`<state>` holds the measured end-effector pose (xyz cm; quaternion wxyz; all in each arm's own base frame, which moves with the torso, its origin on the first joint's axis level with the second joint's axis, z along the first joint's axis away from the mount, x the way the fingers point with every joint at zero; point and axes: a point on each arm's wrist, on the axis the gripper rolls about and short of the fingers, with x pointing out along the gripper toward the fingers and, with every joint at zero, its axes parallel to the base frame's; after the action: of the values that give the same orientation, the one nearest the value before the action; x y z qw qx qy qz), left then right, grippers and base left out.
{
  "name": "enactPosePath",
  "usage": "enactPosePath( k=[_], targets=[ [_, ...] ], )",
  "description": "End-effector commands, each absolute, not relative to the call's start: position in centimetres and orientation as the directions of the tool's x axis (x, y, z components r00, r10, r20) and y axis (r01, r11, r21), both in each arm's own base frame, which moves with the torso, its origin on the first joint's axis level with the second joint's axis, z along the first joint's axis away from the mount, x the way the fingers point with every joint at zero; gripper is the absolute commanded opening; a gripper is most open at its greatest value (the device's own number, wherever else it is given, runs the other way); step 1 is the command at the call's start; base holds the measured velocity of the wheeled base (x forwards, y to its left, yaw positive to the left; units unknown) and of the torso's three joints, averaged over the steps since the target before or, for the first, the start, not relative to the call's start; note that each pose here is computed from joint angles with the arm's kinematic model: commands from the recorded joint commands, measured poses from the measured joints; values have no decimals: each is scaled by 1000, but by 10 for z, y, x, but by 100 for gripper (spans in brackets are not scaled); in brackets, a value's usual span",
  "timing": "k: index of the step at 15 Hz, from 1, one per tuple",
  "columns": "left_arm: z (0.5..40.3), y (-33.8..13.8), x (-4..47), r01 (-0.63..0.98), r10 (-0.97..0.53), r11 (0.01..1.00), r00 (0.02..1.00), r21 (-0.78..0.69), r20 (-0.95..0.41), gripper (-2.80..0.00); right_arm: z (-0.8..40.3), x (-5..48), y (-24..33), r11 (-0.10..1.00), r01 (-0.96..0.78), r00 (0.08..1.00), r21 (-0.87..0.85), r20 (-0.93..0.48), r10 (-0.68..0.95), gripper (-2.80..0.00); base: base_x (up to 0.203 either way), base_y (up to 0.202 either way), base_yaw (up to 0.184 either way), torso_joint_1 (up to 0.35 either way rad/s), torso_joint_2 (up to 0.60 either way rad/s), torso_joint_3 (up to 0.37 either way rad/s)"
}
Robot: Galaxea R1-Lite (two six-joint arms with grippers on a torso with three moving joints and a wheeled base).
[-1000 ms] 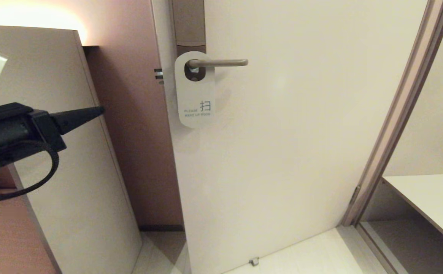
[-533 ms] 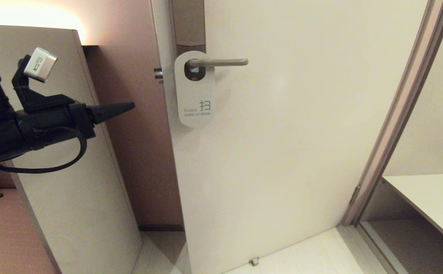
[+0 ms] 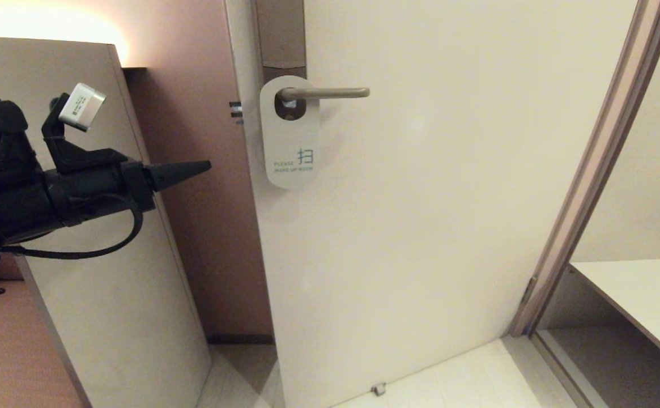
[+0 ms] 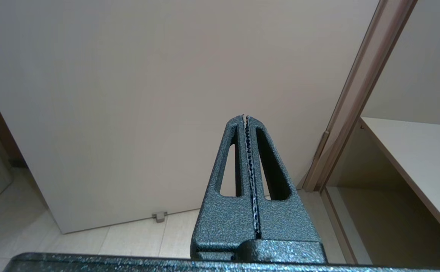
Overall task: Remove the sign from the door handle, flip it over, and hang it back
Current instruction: Take down the sign
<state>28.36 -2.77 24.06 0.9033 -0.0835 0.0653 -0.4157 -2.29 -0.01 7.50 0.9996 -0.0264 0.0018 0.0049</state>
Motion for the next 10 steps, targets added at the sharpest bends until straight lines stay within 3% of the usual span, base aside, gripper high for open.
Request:
enactPosePath(
  k=[1,5,6,10],
  targets=[
    [240,-28,285,743,-765,637,643,-205,-47,-280,75,-23,0,998,-11,1000,-54,-5,11,-280,0,0,0,0,0,0],
    [228,-39,302,771,-787,610,617,-184,-26,-280,75,-23,0,998,-11,1000,-54,-5,11,-280,0,0,0,0,0,0],
    [228,-43,303,780,-795,600,607,-180,-21,0,75,-23,0,998,-11,1000,-54,-5,11,-280,0,0,0,0,0,0],
    [230,-47,318,787,-801,591,599,-177,-10,0,75,-23,0,998,-11,1000,-54,-5,11,-280,0,0,0,0,0,0]
  ],
)
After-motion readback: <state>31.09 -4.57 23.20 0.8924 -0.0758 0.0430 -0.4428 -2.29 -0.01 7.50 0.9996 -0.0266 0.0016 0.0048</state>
